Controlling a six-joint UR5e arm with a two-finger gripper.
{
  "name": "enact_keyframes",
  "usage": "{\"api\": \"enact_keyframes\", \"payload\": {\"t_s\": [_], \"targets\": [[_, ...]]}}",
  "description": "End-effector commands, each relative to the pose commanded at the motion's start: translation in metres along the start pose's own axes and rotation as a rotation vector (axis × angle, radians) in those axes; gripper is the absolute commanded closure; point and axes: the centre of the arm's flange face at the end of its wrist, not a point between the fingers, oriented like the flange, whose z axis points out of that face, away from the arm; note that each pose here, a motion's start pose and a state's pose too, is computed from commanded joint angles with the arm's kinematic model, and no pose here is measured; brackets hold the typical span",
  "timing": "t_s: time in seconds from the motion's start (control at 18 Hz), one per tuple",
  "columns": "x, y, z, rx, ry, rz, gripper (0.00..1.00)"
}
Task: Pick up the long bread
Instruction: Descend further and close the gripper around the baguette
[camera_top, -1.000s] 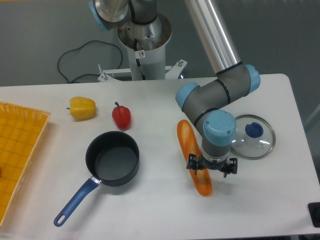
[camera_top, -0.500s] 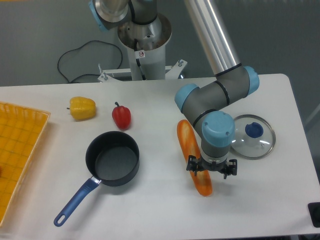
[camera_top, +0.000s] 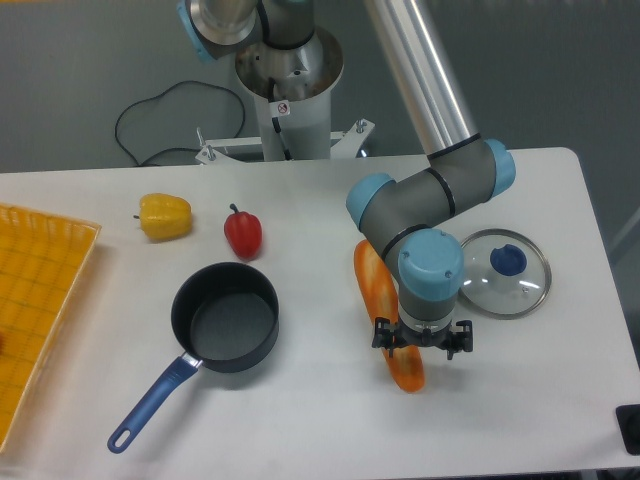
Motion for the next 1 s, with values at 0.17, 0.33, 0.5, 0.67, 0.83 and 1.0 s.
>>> {"api": "enact_keyframes", "payload": {"t_s": [0.17, 0.33, 0.5, 0.67, 0.83, 1.0], "targets": [[0.001, 0.002, 0.005, -0.007, 0.006, 0.0, 0.0], [0.003, 0.002, 0.006, -0.009, 0.008, 0.0, 0.0], [0.002, 0.001, 0.009, -0.012, 0.009, 0.002, 0.0], [0.009, -0.002, 0.011, -0.015, 0.01, 0.011, 0.0], [0.011, -0.001, 0.015, -0.02, 0.014, 0.013, 0.0], [0.012, -0.001, 0.016, -0.022, 0.015, 0.012, 0.0]]}}
